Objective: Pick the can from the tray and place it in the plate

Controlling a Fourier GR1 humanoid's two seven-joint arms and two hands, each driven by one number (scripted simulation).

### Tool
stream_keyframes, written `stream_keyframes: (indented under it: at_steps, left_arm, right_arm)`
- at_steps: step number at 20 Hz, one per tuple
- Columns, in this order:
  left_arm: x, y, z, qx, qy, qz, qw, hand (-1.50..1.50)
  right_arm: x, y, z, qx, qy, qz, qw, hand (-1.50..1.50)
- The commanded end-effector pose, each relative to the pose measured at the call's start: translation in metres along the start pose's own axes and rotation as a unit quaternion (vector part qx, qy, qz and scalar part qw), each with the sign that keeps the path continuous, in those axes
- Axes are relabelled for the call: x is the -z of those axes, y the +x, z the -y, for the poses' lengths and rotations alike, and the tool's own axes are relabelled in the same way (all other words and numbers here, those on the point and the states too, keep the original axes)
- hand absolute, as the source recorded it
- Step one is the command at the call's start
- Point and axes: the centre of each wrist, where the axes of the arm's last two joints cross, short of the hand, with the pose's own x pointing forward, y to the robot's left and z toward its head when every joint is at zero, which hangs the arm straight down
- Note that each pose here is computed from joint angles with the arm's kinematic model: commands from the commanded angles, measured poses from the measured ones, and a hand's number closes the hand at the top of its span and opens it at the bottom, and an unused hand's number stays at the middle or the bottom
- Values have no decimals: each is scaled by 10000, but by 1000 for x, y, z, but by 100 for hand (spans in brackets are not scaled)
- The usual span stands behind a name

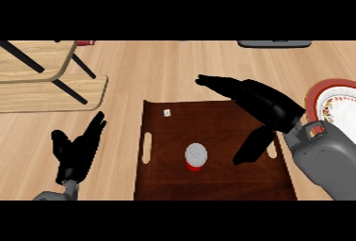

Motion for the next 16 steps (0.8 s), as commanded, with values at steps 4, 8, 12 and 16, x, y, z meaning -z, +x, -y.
stream_keyframes:
  at_steps: [4,8,12,16]
  left_arm:
    - [-6,-7,1,19,64,-234,9997,0]
    - [-9,-23,12,-88,-143,-241,9996,0]
    - [-1,-7,25,-76,-66,-300,9995,0]
    - [-14,-4,-4,-69,-1,-239,9997,0]
  right_arm:
    - [-7,34,-41,-350,90,-346,9987,-150]
    - [2,20,-58,-290,518,-522,9969,-150]
    - [10,17,-69,-199,630,-535,9964,-150]
    - [10,50,-79,-200,584,-439,9971,-150]
